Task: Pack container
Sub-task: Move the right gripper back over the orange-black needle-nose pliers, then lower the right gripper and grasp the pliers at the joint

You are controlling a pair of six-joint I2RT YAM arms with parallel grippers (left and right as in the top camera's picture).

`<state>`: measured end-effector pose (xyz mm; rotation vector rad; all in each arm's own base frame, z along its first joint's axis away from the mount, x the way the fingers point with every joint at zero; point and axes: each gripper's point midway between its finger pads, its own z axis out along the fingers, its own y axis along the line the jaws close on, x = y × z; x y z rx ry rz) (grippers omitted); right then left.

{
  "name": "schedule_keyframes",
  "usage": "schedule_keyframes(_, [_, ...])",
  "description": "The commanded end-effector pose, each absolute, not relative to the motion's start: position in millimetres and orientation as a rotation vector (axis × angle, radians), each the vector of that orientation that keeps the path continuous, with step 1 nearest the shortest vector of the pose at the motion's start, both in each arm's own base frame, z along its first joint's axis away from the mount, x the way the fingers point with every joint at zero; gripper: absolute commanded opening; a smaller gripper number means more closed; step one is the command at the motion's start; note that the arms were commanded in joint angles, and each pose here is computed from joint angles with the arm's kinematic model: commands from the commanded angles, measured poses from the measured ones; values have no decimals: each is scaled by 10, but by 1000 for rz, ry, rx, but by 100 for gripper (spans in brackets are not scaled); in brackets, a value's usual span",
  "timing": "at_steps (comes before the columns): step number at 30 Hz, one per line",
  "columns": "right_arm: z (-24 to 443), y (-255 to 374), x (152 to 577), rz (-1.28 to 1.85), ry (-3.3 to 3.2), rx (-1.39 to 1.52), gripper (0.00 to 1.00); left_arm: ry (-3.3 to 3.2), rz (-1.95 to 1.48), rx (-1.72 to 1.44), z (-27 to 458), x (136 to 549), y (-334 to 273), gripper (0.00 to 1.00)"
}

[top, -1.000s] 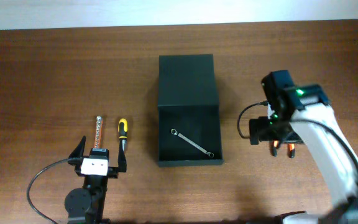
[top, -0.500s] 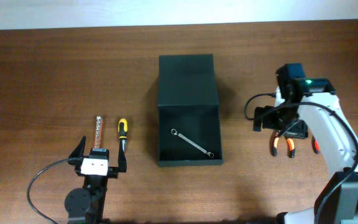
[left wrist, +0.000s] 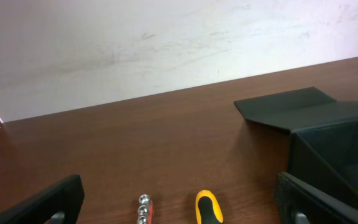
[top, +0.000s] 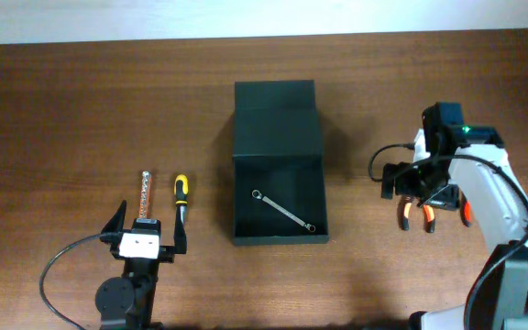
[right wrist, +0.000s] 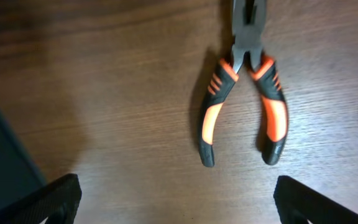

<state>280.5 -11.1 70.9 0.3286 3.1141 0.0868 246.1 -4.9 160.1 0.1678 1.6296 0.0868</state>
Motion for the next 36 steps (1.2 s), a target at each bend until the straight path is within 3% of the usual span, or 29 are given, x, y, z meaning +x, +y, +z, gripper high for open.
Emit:
schedule_keyframes(1, [599,-102,2743,107,3113,324,99,1632,102,172,1586,2459,-33,99])
schedule_keyframes(15, [455,-115,2890,110,3048,433,99,1632,102,172,1586,2459,-33,99])
schedule_keyframes(25, [76,-108,2798,98,3163,553,99,1632,102,172,1586,2459,-33,99])
schedule_keyframes(36, [49,-179,2863,40,3134,565,99,1632,102,172,1586,2459,-33,99])
